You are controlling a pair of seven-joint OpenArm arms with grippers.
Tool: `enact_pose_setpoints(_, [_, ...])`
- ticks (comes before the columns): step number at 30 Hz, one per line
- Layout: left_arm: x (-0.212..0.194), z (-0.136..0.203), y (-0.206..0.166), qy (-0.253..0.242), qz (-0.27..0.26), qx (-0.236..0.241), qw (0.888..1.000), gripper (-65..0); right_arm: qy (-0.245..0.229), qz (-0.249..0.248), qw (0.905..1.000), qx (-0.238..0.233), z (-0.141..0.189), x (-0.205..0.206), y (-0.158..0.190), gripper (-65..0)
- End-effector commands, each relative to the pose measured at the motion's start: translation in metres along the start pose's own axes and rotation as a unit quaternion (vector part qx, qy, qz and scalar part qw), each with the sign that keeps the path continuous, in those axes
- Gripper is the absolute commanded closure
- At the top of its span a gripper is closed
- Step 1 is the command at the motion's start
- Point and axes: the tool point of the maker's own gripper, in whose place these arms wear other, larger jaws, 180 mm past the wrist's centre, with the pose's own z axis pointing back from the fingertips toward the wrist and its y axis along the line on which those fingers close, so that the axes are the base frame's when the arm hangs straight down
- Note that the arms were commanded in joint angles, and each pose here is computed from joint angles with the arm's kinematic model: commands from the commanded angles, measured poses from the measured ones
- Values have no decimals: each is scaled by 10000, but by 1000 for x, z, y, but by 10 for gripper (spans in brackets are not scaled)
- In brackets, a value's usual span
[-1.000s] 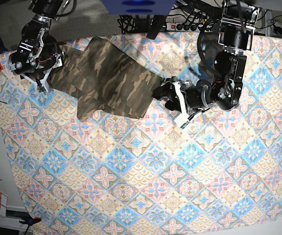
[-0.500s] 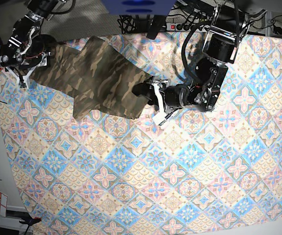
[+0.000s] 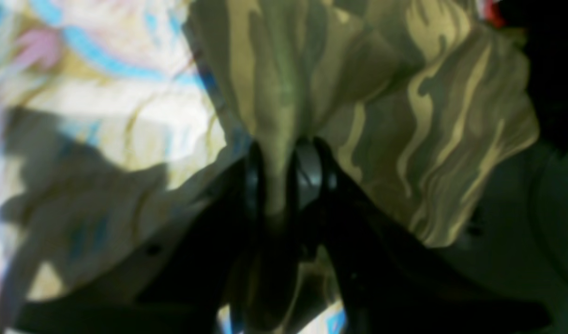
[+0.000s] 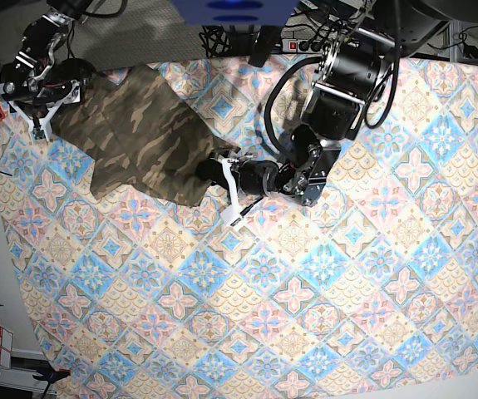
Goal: Fold the T-shirt properly
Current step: 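Lower the folded end onto the shirt and pull the left gripper back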
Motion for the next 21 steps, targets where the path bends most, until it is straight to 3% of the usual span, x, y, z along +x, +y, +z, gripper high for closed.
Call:
enact_pose_setpoints(1, [6, -2, 8, 32, 53, 184, 9998, -59, -133, -47, 9998, -156, 6, 5, -13, -468])
enact_pose_setpoints(9, [28, 32, 53, -603, 630, 504, 9949, -58, -151, -396, 9986, -326, 11, -3, -31, -468])
enact_pose_setpoints(21, [36, 145, 142, -1413, 1190, 1373, 9732, -58, -167, -384, 9987, -296, 10, -2, -29, -468])
